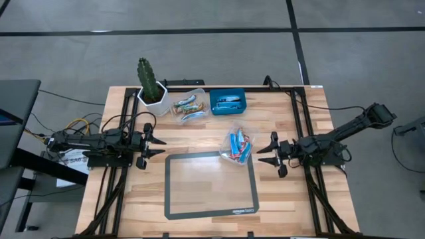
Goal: Pick and place Granola Bars by type
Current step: Return to Home Position
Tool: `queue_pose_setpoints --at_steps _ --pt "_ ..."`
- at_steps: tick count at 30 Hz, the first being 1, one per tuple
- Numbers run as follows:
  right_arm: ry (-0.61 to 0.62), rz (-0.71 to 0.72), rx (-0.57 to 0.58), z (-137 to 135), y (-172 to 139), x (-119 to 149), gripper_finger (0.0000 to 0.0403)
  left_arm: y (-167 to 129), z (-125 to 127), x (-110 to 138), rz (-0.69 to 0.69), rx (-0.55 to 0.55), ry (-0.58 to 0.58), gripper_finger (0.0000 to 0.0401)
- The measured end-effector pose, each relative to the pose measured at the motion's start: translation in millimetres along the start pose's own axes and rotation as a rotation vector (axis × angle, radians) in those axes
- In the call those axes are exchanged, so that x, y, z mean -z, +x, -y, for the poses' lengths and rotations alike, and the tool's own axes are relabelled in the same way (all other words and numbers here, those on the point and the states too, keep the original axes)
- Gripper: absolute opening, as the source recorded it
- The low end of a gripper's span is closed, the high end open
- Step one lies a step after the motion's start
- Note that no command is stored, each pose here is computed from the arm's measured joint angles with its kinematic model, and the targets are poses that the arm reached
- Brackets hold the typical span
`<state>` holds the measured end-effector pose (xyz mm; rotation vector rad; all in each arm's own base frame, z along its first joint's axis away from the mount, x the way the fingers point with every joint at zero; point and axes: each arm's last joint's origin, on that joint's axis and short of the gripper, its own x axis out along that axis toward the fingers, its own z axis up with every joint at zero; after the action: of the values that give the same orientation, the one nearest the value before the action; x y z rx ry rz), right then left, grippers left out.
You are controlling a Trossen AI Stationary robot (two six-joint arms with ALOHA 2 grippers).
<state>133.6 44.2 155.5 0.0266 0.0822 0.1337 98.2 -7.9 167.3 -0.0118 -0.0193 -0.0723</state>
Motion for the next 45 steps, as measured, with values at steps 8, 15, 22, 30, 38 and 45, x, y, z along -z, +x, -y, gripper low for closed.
queue_pose_setpoints --at_steps 8,15,22,30,38,45 --pt "0.012 -0.051 -0.084 3.0 -13.1 1.7 0.0132 0.0 0.0 -0.1 0.001 0.000 0.000 0.0135" --pt "0.022 -0.045 -0.043 9.6 -32.5 2.2 0.0132 0.0 0.0 0.0 0.000 0.000 0.000 0.0135" --pt "-0.042 0.011 -0.001 15.9 -35.3 -2.4 0.0128 0.0 0.0 -0.1 0.000 0.000 0.000 0.0135" --pt "-0.112 0.008 0.085 30.2 -35.5 -2.6 0.0128 0.0 0.0 0.0 0.000 0.000 0.000 0.0135" --pt "-0.173 0.005 0.090 34.8 -36.3 -2.5 0.0128 0.0 0.0 0.0 0.000 0.000 0.000 0.0135" --pt "-0.122 0.002 0.122 38.0 -36.5 -2.2 0.0128 0.0 0.0 -0.1 0.001 0.000 0.000 0.0135"
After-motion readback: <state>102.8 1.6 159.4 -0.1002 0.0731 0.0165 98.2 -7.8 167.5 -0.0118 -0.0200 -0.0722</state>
